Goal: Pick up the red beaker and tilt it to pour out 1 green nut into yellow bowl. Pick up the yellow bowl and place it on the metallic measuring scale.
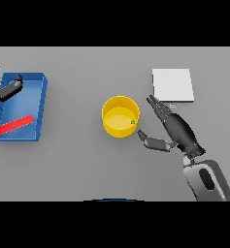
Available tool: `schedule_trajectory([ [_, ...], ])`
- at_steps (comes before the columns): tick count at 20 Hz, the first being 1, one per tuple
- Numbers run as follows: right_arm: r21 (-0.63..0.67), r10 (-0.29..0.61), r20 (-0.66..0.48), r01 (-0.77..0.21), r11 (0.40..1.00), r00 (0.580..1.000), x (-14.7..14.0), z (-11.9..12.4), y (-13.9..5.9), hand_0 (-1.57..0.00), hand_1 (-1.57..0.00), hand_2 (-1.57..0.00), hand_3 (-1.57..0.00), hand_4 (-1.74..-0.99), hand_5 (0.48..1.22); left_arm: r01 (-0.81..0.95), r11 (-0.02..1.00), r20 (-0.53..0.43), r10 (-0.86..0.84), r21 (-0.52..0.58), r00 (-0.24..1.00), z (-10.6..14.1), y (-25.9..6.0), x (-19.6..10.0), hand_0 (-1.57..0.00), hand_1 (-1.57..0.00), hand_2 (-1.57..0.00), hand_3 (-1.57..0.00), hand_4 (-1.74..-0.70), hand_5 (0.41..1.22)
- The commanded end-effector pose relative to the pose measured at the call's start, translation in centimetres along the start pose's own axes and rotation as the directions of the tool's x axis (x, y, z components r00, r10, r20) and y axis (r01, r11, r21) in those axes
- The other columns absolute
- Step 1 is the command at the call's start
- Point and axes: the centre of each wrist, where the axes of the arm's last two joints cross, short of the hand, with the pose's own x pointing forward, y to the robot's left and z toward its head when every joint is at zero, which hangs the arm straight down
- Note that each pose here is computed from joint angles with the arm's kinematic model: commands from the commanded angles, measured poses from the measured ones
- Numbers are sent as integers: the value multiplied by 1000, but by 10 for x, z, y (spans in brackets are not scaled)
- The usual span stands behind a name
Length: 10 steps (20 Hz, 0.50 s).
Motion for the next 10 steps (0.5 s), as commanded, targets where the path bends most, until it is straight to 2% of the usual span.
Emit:
schedule_trajectory([
  [1, 39, 67, 16, -67, 997, 998, 2, -6, -5, 1, 1, 1, 1, -1282, 677, 5, 1000, -6, -5, 0, 1000, -1, 1, 0, -5, -3, -4, -3, -795, 709],
  [3, 114, 197, 74, -205, 972, 978, 5, -16, -6, 1, 1, 1, 1, -1278, 669, 4, 1000, -8, -4, -2, 1000, 1, 1, -3, -3, -2, -2, -2, -795, 708],
  [5, 171, 289, 123, -307, 936, 949, 14, -31, -11, 1, 1, 1, 1, -1276, 666, 3, 1000, -9, -2, 5, 1000, 2, 5, 0, -1, -1, -1, -1, -793, 716],
  [6, 202, 308, 164, -337, 920, 937, 18, -36, -8, 1, 1, 1, 1, -1270, 664, 0, 1000, -6, 0, -2, 1000, 3, 3, 0, -1, 0, 0, 0, -794, 719],
  [10, 287, 366, 210, -415, 864, 907, 23, -61, -4, 1, 1, 1, 1, -1274, 656, 12, 1000, -4, -12, -3, 1000, 3, 1, 0, 0, 0, 0, 0, -798, 723],
])
